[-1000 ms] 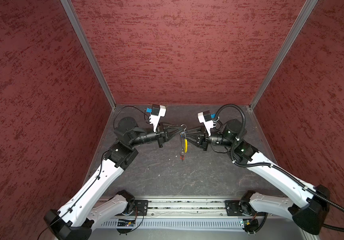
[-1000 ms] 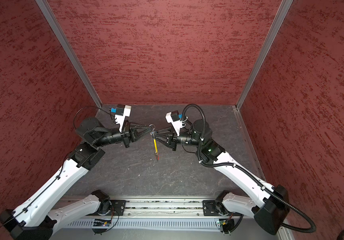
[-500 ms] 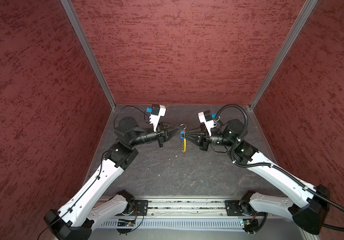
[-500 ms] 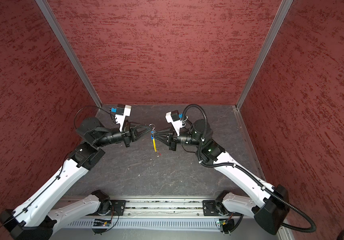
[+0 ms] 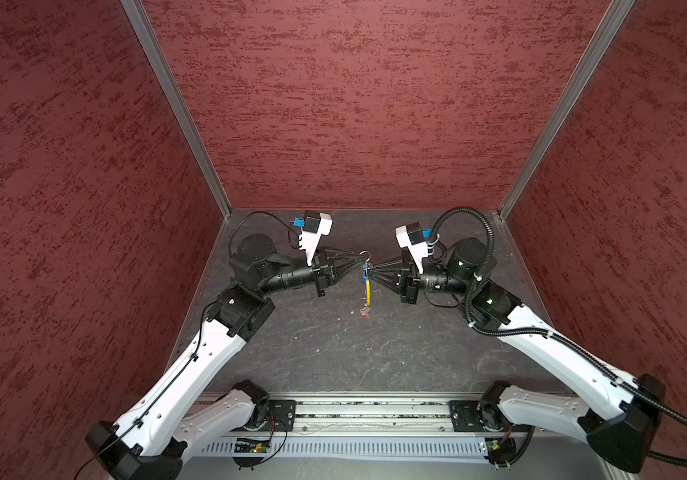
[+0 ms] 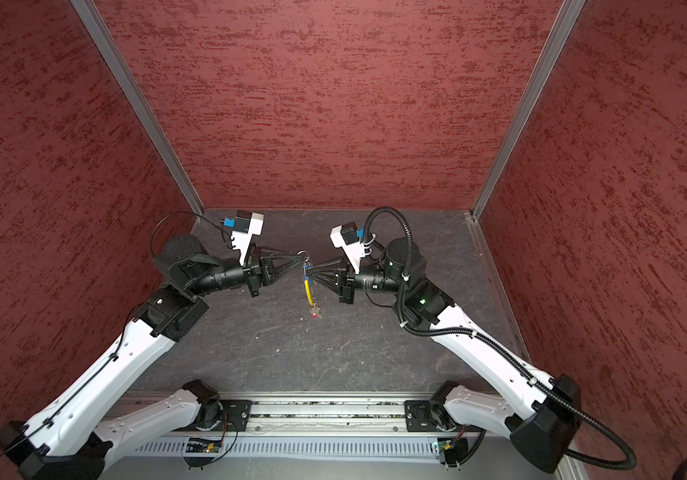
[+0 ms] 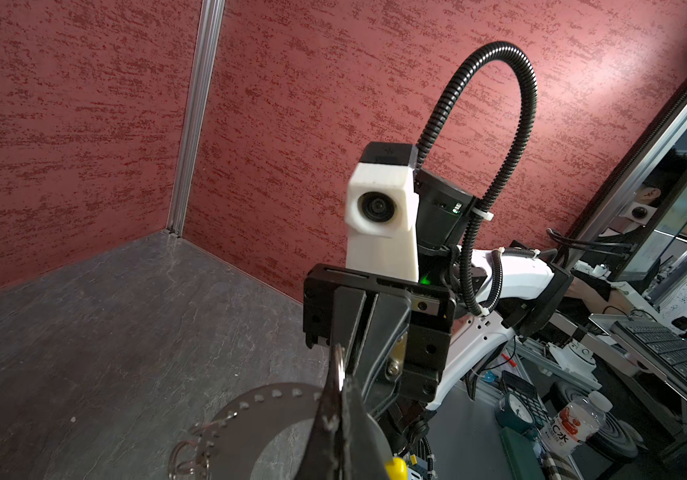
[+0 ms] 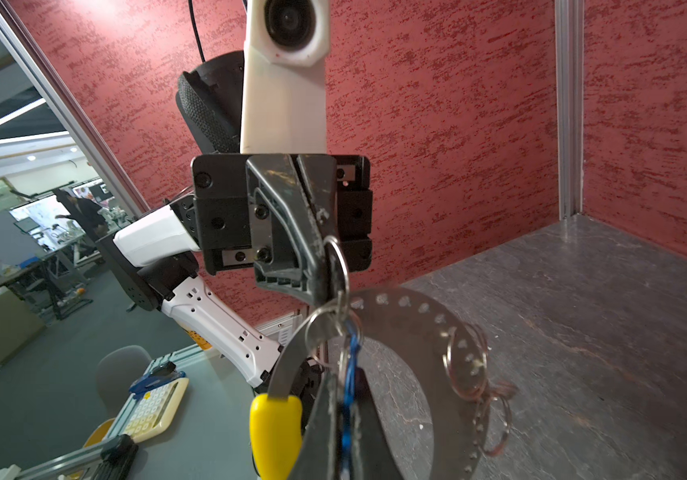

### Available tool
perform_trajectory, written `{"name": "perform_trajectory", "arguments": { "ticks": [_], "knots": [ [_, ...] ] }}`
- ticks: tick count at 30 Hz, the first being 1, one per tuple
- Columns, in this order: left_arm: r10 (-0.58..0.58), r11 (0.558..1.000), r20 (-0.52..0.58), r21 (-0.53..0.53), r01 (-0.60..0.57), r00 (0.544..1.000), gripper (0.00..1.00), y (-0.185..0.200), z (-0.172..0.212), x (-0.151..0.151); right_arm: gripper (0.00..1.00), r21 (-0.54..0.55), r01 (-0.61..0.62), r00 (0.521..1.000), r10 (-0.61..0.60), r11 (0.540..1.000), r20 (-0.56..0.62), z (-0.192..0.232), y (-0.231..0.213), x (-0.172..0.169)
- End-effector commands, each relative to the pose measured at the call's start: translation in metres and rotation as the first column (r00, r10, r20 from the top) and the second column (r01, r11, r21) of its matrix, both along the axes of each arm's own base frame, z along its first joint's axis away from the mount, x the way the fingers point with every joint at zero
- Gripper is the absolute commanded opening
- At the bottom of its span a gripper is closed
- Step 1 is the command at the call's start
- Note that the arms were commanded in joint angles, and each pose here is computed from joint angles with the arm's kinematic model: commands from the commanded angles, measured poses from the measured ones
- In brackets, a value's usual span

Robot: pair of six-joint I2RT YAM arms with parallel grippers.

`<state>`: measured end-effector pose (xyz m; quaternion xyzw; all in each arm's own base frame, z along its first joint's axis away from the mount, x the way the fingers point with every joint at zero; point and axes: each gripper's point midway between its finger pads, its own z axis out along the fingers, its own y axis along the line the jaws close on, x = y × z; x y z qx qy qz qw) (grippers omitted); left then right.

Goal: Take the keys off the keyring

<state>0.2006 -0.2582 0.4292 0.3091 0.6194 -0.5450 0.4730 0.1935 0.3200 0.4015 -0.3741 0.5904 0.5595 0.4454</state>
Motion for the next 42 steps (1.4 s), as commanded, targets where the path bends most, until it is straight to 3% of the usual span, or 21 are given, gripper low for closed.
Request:
{"name": "perform_trajectory", "arguments": {
  "ticks": [1,15,35,42],
  "knots": [
    [-0.010,1.000,0.038,0.011,0.010,0.999,0.00,0.004,0.009,-0.010,0.00,-0.026,0.052,0.996,-0.049,0.998,0.078,0.015,-0.009,-0.002],
    [-0.069,0.996,0.053,0.053,0.066,0.996,0.00,0.005,0.006,-0.026,0.00,-0.114,0.128,0.971,-0.102,0.985,0.214,0.027,-0.015,0.007],
    [-0.261,0.965,0.075,0.016,0.261,0.962,0.00,0.003,0.013,-0.060,0.00,-0.161,0.057,0.972,-0.018,0.985,0.234,0.025,-0.008,0.001],
    [-0.264,0.963,0.096,-0.017,0.267,0.960,0.00,0.004,0.022,-0.062,0.00,-0.144,0.017,0.975,0.015,0.989,0.220,0.025,-0.005,-0.003]
  ]
}}
